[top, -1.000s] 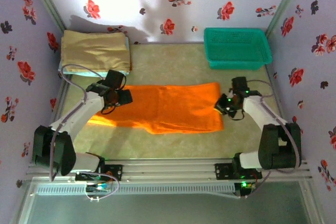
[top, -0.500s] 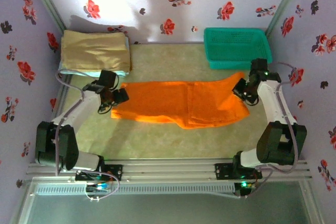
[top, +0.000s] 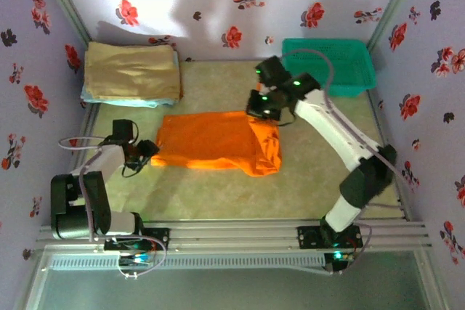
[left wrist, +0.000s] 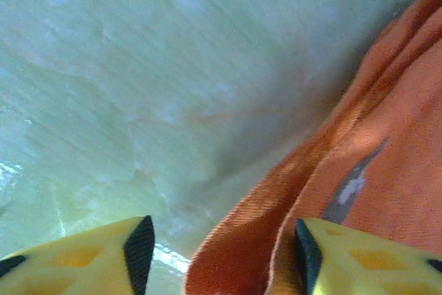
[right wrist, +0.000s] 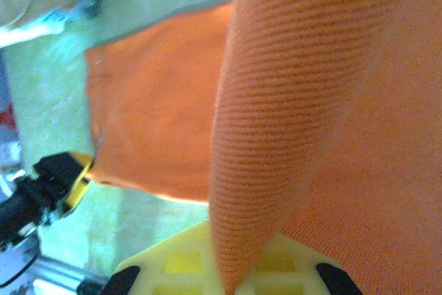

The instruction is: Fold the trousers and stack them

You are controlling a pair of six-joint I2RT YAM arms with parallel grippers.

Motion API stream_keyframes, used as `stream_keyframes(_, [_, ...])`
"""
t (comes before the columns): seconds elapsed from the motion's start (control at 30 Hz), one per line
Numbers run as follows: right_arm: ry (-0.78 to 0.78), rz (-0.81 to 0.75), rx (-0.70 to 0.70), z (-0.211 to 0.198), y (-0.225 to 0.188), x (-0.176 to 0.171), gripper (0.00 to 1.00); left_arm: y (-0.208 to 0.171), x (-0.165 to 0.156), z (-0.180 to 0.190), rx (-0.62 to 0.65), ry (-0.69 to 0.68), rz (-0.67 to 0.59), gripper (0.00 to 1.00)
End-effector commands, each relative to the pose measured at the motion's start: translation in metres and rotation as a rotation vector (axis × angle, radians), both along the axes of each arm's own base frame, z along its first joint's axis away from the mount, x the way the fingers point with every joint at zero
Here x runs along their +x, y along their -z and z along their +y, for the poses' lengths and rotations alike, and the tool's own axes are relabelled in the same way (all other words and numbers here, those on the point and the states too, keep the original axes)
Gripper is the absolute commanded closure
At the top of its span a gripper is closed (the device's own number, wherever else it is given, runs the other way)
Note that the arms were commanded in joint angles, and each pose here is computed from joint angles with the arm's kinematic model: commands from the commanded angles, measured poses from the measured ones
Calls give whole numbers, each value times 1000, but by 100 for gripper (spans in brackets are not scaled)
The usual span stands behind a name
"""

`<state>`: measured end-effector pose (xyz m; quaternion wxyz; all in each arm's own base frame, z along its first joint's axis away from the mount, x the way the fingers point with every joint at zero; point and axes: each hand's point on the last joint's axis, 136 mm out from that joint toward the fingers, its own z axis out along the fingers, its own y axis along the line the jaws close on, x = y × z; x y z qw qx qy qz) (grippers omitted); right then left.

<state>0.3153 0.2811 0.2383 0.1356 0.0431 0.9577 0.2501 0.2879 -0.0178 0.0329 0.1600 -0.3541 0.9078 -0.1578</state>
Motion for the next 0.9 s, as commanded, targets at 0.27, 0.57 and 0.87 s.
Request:
stream_keyframes(0.27, [-115,-53,151,154,-27,2,100,9,8,-14,-79,49,-46,73])
stream_keyframes(0.57, [-176,29,151,215,27,-7,100,28,2,-19,-103,67,-12,86])
stream_keyframes(0.87, [-149,5,226,239,27,4,100,33,-1,-27,-105,91,-7,92])
